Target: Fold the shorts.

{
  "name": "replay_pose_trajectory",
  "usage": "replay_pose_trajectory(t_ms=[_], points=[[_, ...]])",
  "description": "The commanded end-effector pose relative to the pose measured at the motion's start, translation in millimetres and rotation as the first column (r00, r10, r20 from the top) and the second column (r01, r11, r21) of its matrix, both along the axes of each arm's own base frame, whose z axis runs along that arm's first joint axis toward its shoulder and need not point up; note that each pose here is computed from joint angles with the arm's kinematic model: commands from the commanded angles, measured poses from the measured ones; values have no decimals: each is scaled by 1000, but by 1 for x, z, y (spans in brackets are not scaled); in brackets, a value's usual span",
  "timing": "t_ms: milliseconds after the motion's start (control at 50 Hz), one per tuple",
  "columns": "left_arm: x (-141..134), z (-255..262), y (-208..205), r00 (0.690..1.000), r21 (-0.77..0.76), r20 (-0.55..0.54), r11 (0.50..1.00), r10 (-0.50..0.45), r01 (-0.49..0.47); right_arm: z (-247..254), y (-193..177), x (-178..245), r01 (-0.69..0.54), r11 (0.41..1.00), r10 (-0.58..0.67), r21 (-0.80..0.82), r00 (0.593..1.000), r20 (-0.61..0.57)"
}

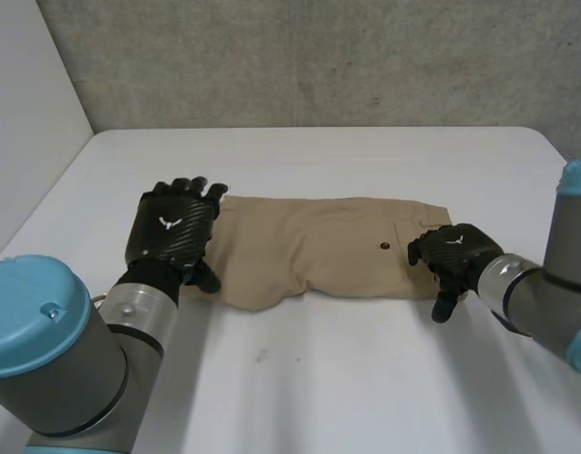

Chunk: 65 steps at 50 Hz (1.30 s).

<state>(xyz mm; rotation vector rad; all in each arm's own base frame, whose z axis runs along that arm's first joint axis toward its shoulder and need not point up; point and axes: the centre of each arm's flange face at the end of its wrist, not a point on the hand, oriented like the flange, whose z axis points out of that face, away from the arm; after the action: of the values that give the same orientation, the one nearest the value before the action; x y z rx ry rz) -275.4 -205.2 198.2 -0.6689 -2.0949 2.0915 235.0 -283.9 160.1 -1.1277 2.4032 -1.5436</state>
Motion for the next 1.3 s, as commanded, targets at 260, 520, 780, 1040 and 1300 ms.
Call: replay_pose_trajectory(t_ms=[260,520,780,1040,1300], points=[[5,-5,-6,1000,-28,-5,999,24,-24,-44,-38,-5,63,987,-59,-148,998,32],[6,-5,-5,1000,-27,-4,999,24,-24,-2,-66,-58,170,963,-184,-211,982,-47],[6,-5,-5,1000,-27,-3,999,26,-26,44,-66,-54,-99,902,-82,-420,916,-393],[6,2,-7,1000,-45,-15,999,27,-28,34,52,110,-664,606,565,-438,747,-351],[-7,26,-20,998,-114,-62,993,4,-12,27,75,124,-628,698,624,-344,769,-139]])
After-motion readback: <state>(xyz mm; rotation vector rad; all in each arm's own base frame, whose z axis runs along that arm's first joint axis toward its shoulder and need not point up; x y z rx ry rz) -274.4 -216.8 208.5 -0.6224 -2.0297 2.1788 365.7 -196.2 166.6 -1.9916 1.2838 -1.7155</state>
